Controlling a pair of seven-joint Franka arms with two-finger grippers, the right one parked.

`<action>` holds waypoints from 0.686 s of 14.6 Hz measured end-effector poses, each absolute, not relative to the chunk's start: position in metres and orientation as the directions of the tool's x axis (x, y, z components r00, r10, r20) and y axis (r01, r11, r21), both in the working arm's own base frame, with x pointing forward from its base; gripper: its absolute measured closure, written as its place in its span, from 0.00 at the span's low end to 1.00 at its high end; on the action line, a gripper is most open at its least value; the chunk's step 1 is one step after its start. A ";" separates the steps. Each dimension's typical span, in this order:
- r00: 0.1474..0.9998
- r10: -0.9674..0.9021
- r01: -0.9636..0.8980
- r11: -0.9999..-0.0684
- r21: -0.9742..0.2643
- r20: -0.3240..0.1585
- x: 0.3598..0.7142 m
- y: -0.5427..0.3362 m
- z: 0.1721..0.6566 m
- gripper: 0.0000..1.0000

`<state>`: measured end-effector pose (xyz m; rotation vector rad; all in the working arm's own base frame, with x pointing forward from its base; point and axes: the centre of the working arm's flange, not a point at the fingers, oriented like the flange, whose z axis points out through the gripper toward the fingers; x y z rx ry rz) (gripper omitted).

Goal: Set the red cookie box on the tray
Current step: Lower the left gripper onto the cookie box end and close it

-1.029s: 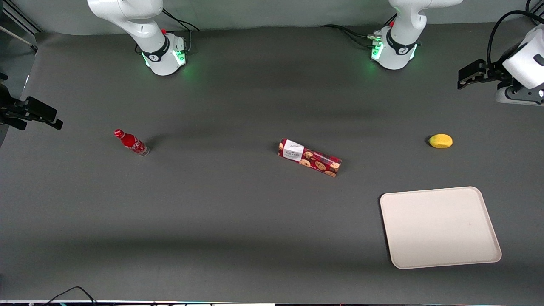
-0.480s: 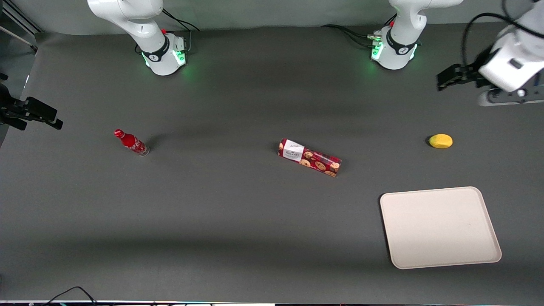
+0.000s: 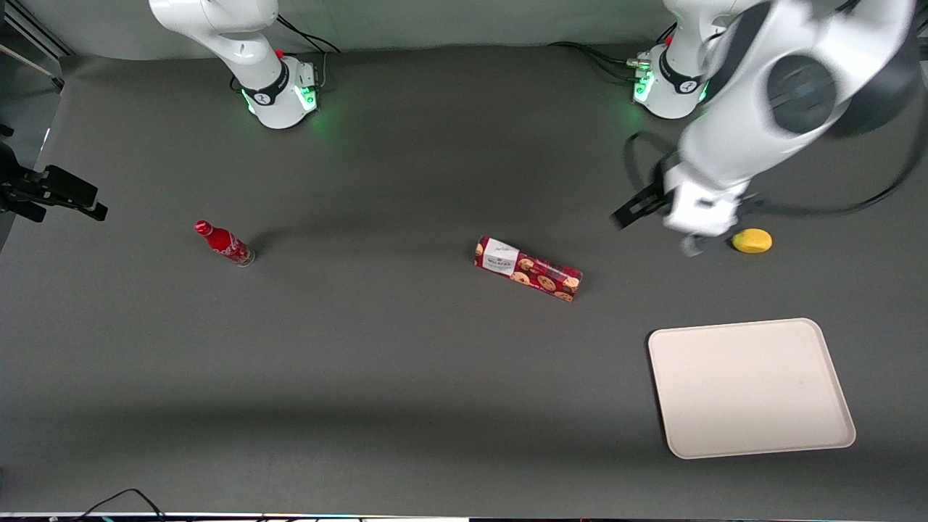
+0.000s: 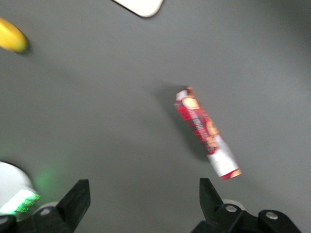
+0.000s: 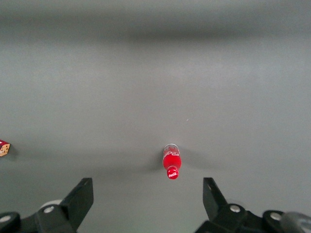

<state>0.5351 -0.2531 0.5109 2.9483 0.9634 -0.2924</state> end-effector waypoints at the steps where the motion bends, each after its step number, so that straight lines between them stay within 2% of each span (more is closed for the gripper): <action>1: 0.754 0.630 0.637 -0.770 -0.028 -0.188 0.540 -0.272 0.493 0.00; 4: 0.627 0.762 0.769 -0.639 -0.030 -0.163 0.550 -0.317 0.430 0.00; 7: 0.509 0.843 0.847 -0.526 -0.070 -0.173 0.550 -0.345 0.342 0.00; 10: 0.476 0.866 0.865 -0.492 -0.097 -0.153 0.542 -0.358 0.277 0.00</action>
